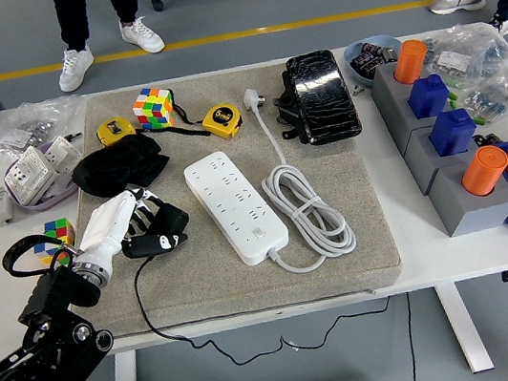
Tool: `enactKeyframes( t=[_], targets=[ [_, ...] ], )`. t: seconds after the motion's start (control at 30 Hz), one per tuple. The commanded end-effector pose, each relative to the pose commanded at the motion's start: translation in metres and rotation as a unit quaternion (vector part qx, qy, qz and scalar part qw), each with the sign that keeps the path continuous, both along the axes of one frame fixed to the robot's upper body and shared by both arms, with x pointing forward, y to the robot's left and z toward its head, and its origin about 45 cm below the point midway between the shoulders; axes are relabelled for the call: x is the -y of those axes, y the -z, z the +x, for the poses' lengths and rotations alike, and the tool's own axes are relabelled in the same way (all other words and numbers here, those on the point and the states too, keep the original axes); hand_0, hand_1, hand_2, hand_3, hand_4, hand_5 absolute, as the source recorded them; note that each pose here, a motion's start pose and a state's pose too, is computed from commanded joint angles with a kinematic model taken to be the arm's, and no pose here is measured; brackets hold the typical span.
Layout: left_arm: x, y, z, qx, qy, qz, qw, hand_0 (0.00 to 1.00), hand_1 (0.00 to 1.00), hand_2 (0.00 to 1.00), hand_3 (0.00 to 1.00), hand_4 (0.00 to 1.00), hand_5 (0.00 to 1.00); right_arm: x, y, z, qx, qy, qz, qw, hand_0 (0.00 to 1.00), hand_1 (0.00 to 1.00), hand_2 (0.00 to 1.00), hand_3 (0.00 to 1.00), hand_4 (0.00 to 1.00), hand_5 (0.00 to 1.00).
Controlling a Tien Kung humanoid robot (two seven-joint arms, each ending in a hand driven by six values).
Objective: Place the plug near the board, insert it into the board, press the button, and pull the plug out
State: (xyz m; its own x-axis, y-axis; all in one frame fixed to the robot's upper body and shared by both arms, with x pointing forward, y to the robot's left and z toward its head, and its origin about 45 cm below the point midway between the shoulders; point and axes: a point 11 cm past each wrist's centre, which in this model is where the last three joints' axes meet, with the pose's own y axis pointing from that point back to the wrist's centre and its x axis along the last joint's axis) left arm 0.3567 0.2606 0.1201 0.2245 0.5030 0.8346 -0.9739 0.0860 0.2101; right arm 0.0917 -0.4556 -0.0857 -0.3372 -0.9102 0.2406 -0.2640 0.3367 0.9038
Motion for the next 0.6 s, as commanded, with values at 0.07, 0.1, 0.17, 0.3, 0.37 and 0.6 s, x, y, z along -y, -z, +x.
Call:
enactKeyframes(
  t=[0.07, 0.1, 0.17, 0.3, 0.37, 0.6],
  targets=[
    [0.000, -0.001, 0.0003, 0.003, -0.001, -0.001, 1.000, 0.243, 0.335, 0.407, 0.533, 0.998, 0.179, 0.000, 0.000, 0.000, 0.001, 0.000, 0.000, 1.000, 0.568, 0.642, 0.624, 0.549, 0.960, 0.543],
    [0.000, -0.002, 0.0004, 0.005, 0.000, -0.002, 1.000, 0.243, 0.335, 0.407, 0.533, 0.998, 0.179, 0.000, 0.000, 0.000, 0.001, 0.000, 0.000, 1.000, 0.568, 0.642, 0.624, 0.549, 0.960, 0.543],
    [0.001, -0.003, 0.0009, 0.009, 0.000, -0.004, 1.000, 0.221, 0.325, 0.363, 0.538, 0.880, 0.009, 0.000, 0.000, 0.001, 0.001, -0.001, -0.001, 1.000, 0.569, 0.641, 0.624, 0.550, 0.961, 0.543],
    [0.003, -0.007, 0.0008, 0.019, 0.004, -0.008, 1.000, 0.221, 0.325, 0.363, 0.538, 0.880, 0.009, 0.000, 0.000, 0.000, 0.001, 0.000, -0.001, 1.000, 0.569, 0.641, 0.624, 0.550, 0.961, 0.543],
    [0.004, -0.008, 0.0009, 0.022, 0.003, -0.008, 1.000, 0.217, 0.331, 0.346, 0.539, 0.822, 0.002, 0.000, 0.000, 0.000, 0.001, 0.000, -0.001, 1.000, 0.569, 0.642, 0.623, 0.550, 0.961, 0.543],
    [0.008, -0.018, 0.0013, 0.041, 0.009, -0.024, 0.999, 0.218, 0.334, 0.345, 0.537, 0.812, 0.002, 0.000, -0.001, 0.003, 0.004, -0.001, -0.001, 1.000, 0.569, 0.642, 0.624, 0.550, 0.960, 0.542]
  ],
)
